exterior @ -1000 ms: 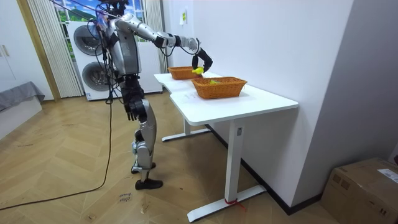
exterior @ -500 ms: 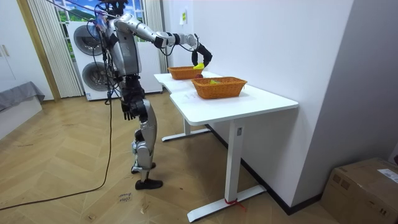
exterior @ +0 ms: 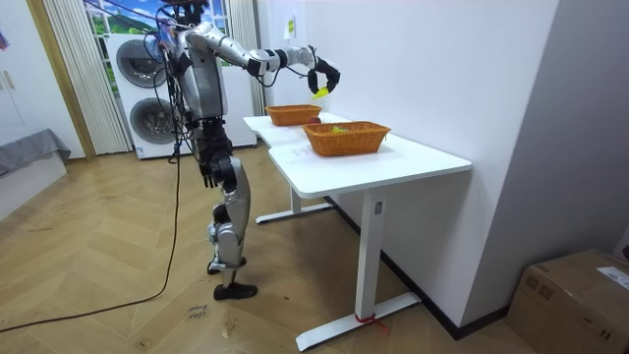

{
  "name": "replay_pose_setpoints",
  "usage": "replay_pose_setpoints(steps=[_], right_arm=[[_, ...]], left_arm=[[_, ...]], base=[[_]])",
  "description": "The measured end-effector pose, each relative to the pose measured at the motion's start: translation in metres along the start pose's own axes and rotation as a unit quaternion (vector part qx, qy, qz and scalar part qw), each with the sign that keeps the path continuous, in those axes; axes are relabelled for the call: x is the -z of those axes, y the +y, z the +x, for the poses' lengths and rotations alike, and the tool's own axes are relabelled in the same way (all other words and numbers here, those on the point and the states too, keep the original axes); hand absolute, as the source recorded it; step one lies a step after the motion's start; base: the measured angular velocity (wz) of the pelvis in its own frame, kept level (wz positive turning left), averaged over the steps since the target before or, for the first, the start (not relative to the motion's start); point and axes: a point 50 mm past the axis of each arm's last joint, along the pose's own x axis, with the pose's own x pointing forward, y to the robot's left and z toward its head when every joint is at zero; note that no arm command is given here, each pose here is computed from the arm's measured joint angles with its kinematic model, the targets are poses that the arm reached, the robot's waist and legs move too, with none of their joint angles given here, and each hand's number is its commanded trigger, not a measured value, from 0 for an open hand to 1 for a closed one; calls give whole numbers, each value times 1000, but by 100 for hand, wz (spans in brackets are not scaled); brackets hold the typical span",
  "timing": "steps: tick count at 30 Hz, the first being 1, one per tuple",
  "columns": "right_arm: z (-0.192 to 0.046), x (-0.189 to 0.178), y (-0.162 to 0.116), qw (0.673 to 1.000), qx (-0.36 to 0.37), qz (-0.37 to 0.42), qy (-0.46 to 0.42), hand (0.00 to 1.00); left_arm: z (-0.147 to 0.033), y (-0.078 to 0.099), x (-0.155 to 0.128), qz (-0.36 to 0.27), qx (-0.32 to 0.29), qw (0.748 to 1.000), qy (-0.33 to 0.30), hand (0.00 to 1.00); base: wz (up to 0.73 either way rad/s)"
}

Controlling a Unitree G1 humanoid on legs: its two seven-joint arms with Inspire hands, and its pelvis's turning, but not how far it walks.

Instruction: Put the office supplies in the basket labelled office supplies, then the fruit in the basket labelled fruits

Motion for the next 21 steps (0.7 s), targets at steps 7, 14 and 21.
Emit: replay_pose_setpoints(steps=[7,14,21], right_arm=[[-12,-25,-15,995,71,-60,-38,100],[-13,-26,-15,993,95,-57,-45,100],[-10,-35,-10,989,122,-71,-51,100]], left_arm=[[-1,-1,5,-12,-2,1000,4,0],[-2,-1,13,-12,-8,1000,7,0],[-3,-3,21,-7,-3,1000,12,0]], base=[[-1],[1],[10]])
